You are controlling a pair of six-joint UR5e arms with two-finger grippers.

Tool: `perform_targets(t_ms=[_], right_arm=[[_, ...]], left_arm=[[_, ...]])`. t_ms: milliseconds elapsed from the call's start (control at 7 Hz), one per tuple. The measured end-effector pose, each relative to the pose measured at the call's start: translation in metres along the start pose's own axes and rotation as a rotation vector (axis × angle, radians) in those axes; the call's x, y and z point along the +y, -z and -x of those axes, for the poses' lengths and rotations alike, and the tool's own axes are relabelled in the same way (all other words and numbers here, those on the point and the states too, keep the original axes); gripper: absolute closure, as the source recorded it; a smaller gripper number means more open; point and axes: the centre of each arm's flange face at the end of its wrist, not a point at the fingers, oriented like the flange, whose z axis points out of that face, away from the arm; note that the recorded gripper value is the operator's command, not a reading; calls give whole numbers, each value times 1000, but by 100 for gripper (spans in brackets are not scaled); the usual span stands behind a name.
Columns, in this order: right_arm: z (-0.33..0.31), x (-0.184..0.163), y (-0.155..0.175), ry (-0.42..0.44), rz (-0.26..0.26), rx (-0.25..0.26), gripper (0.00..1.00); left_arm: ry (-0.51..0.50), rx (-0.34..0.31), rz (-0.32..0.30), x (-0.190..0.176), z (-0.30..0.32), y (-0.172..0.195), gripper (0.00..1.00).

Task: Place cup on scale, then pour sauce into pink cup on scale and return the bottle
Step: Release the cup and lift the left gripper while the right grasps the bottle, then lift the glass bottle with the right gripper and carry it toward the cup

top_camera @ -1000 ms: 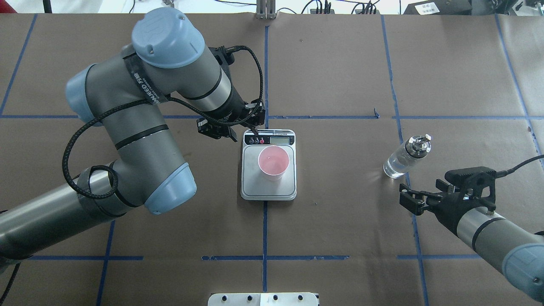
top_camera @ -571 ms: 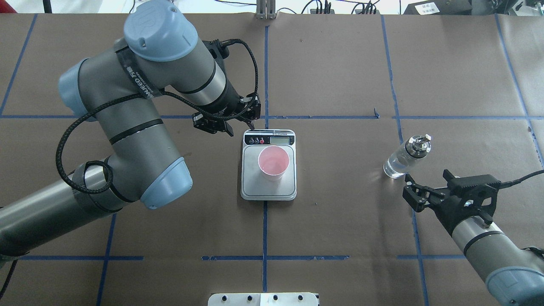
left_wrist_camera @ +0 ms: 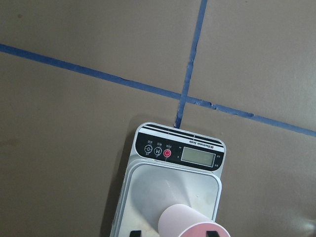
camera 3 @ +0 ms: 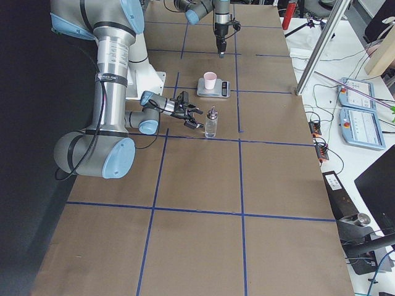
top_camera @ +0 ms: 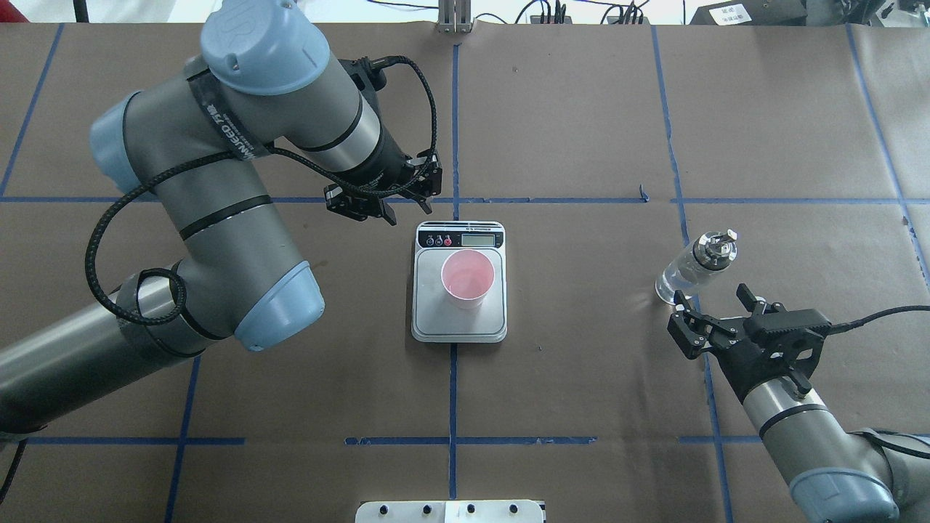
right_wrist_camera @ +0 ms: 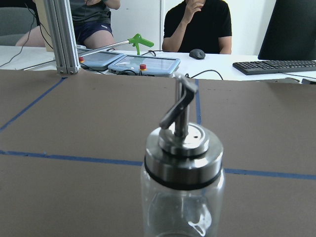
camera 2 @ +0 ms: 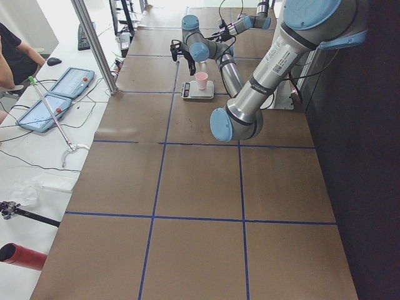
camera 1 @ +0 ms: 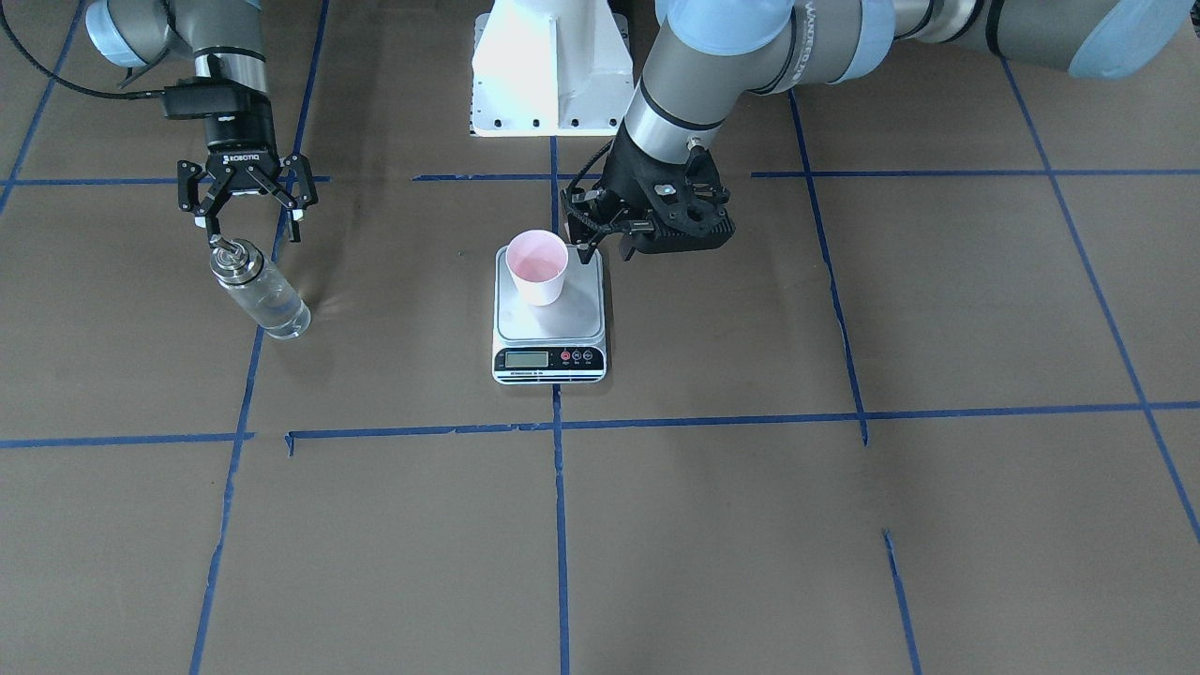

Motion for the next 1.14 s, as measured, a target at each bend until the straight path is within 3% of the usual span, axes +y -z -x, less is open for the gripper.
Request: perform_targets(t_ms=[286, 1143], right_arm=[[-2, 16, -11, -25, -27, -26, 0], [1, 28, -23, -21, -50, -16, 0]], left_arm=[[2, 1, -4, -2, 1, 2, 47], [3, 0, -5, -3, 1, 2, 47]])
